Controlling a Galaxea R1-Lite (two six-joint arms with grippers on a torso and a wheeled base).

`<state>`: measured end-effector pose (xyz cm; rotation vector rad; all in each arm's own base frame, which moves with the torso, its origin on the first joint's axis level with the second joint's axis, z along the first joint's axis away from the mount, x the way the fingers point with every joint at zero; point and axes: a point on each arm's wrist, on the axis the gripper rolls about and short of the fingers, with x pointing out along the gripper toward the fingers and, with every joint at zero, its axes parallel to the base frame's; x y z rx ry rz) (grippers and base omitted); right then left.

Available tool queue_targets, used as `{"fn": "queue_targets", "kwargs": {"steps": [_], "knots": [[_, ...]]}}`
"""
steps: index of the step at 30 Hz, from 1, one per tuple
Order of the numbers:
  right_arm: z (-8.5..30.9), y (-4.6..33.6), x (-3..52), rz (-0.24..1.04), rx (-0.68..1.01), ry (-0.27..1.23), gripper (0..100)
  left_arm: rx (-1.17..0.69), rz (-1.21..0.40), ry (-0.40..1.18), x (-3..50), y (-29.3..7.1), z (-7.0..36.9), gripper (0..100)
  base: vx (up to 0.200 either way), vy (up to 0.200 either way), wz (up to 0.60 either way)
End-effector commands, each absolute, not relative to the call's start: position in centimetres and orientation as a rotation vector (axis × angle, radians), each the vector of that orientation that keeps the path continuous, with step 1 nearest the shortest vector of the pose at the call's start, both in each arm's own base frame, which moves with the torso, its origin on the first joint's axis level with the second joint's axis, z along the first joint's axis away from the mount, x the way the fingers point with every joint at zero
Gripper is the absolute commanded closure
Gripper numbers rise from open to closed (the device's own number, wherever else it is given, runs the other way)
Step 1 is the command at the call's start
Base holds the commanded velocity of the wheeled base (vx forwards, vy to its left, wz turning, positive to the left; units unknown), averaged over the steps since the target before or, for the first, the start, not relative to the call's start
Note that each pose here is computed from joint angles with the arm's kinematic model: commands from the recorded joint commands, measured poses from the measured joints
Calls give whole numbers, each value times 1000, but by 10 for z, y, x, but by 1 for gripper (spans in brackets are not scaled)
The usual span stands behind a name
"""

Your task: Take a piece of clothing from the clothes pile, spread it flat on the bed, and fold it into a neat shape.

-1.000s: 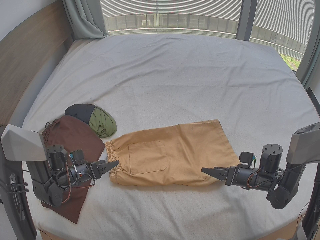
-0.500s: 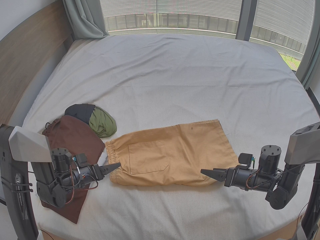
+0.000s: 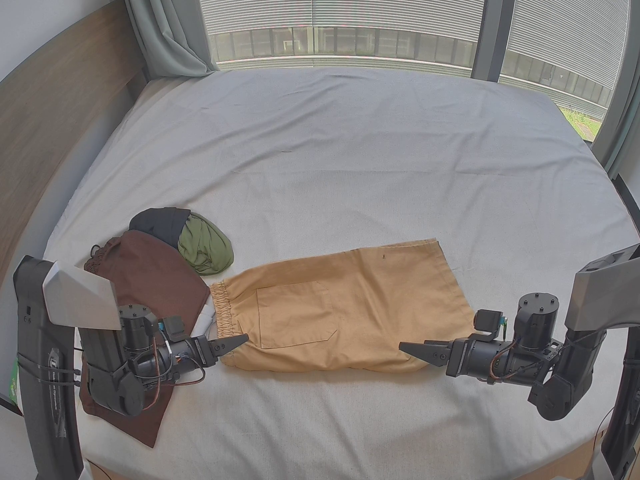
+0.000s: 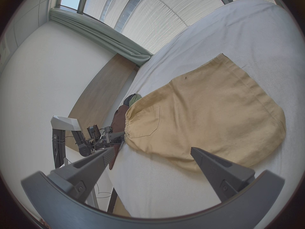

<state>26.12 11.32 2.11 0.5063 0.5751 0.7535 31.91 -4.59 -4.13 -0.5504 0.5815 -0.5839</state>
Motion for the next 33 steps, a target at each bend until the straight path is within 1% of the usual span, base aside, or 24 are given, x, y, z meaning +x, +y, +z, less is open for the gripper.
{"fn": "queue_targets", "kwargs": {"steps": [1,5,10,13,20,29,30,33], "knots": [[18,114,262,751,507,586,0,-577,-580,609,323,-49,-53,0,0,0,0],[15,114,263,749,507,592,0,-661,-562,618,328,-55,-51,0,0,0,0],[15,114,263,749,507,592,0,-782,-492,598,339,-66,-44,0,0,0,0],[14,114,263,747,507,593,0,-819,-459,575,344,-74,-42,0,0,0,0],[14,114,263,747,507,593,0,-822,-398,538,347,-84,-40,0,0,0,0],[10,114,263,744,507,607,0,-819,-389,532,346,-84,-39,0,0,0,0],[10,114,264,743,506,606,0,-819,-390,534,346,-84,-40,100,0,0,0],[11,114,264,742,507,604,0,-817,-390,533,346,-84,-39,100,0,0,0]]}}
